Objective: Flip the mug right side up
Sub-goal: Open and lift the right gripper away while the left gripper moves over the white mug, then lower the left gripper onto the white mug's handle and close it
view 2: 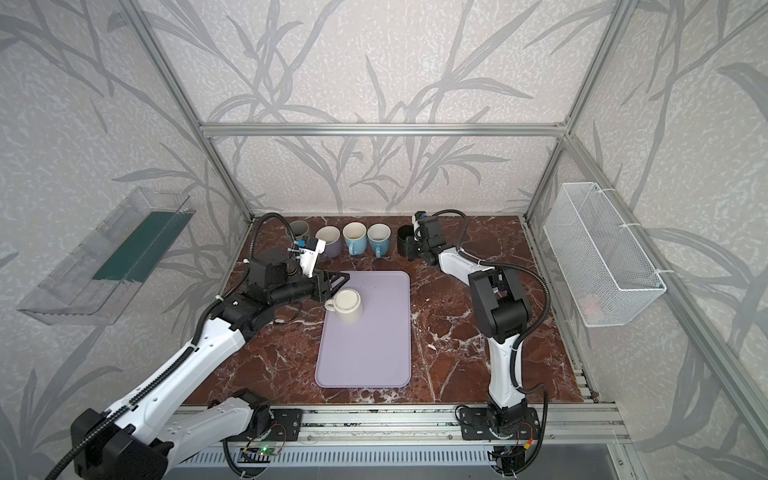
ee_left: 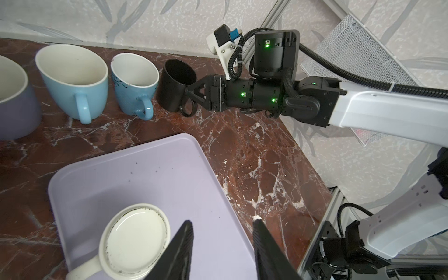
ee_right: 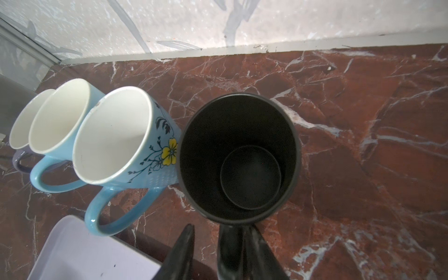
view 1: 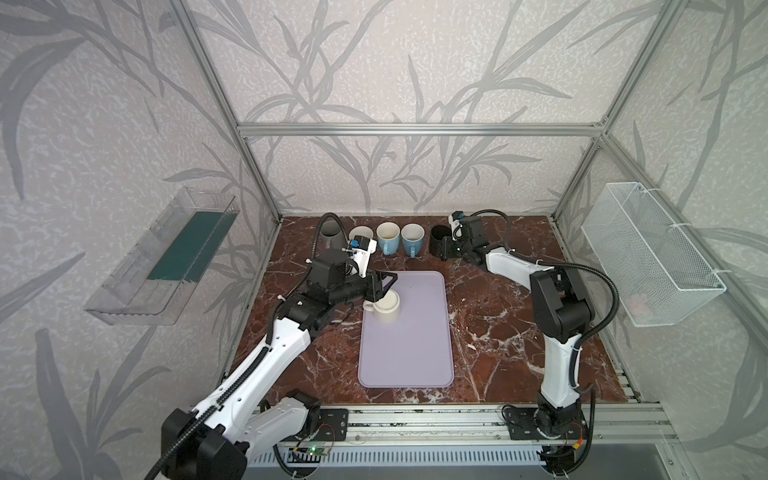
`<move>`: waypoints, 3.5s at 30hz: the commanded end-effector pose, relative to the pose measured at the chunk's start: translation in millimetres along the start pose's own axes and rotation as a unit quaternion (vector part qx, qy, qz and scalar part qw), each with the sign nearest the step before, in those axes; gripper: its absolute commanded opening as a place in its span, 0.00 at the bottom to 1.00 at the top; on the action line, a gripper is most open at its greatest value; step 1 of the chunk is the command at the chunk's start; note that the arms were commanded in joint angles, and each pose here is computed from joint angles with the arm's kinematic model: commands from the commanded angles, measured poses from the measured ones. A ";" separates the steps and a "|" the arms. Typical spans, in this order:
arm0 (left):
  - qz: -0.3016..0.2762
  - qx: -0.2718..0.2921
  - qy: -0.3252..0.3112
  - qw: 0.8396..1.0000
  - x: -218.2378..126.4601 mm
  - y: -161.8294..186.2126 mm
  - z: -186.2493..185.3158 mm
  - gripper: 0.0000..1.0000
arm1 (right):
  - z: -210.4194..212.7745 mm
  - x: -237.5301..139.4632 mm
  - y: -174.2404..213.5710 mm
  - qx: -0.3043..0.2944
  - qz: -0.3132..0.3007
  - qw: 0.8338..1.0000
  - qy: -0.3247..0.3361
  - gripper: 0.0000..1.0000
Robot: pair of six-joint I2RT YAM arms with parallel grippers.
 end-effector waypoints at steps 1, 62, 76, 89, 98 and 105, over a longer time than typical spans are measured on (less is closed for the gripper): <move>0.026 0.030 -0.057 0.998 -17.4 1.6 11.3 0.45 | 17.0 -10.8 -12.4 -0.007 -0.013 1.000 -0.023 0.40; 0.331 0.105 -0.150 0.926 66.9 118.4 71.8 0.39 | 1.6 -198.5 5.0 0.016 -0.084 0.994 -0.074 0.52; 0.266 0.224 -0.080 0.934 62.2 96.4 66.3 0.39 | 1.4 -201.4 8.1 0.023 -0.075 0.994 -0.076 0.54; 0.282 0.231 -0.029 0.931 50.0 104.2 73.3 0.39 | 2.7 -215.6 7.5 0.018 -0.082 0.994 -0.070 0.58; 0.311 0.235 -0.035 0.920 62.2 114.9 88.9 0.38 | 0.0 -219.2 7.4 0.021 -0.084 0.994 -0.066 0.60; 0.320 0.239 -0.025 0.916 67.4 117.0 95.5 0.38 | -2.3 -222.2 7.4 0.021 -0.088 0.994 -0.061 0.60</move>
Point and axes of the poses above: each gripper's point midway between its finger pads, its own x axis out along the fingers, its own z axis along the line the jaws close on, y = z × x, the point moved 2 cm from there along -x, back along the fingers, and after that the axes turned 15 degrees about x, right-handed, at the moved point
